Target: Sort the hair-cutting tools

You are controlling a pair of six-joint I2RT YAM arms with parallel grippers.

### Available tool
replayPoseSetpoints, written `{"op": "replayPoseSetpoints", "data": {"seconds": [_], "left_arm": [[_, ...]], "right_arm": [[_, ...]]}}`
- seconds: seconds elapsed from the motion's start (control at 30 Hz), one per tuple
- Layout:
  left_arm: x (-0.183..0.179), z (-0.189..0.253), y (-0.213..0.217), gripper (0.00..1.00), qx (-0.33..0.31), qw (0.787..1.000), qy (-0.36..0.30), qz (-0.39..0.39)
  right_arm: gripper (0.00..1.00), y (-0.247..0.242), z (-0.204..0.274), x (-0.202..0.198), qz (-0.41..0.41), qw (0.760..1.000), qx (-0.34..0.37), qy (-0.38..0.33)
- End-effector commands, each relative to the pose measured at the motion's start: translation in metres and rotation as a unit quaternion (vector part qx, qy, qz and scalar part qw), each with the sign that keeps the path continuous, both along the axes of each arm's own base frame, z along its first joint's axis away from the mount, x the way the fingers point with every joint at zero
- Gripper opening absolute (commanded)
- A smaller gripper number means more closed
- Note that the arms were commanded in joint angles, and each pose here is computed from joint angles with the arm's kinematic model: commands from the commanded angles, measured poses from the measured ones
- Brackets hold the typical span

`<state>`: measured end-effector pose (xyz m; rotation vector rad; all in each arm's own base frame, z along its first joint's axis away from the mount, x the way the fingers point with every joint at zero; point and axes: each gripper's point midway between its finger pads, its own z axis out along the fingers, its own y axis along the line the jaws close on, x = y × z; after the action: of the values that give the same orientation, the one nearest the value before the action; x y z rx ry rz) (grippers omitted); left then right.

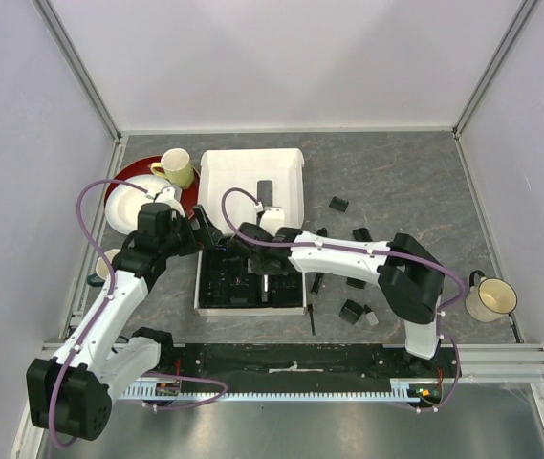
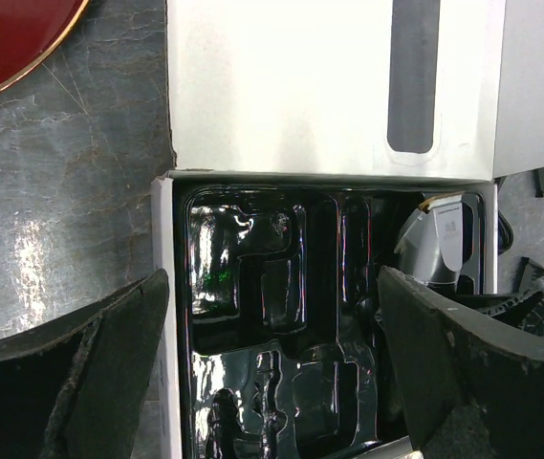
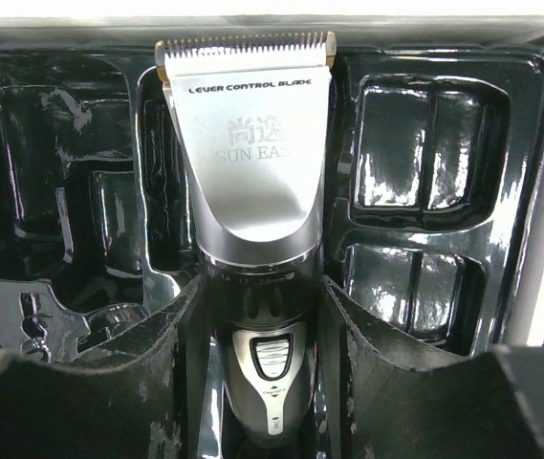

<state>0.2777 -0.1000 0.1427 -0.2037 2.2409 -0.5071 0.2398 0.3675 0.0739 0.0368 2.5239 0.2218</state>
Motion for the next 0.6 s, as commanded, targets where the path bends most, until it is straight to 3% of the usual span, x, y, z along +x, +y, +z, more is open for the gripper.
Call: {"op": "replayPoseSetpoints", "data": {"seconds": [0.0,0.17,0.33,0.57], "left_arm": [[0.007,0.012,-0.001,0.96,-0.002,1.000,-0.024,0.006],[0.007,0.012,0.000,0.96,-0.001,1.000,-0.025,0.006],[0.007,0.011,0.000,0.96,0.002,1.000,-0.024,0.008],[0.007,0.009,0.004,0.96,0.009,1.000,-0.020,0.018]], "right_arm": [[0.52,0.013,0.019,0.008,-0.007,1.000,0.002,-0.013],[0.63,0.012,0.021,0.007,-0.011,1.000,-0.004,-0.013],[0.64,0.011,0.025,0.008,-0.013,1.000,-0.004,-0.018],[0.46,0.006,0.027,0.007,-0.015,1.000,-0.009,-0.025]]}}
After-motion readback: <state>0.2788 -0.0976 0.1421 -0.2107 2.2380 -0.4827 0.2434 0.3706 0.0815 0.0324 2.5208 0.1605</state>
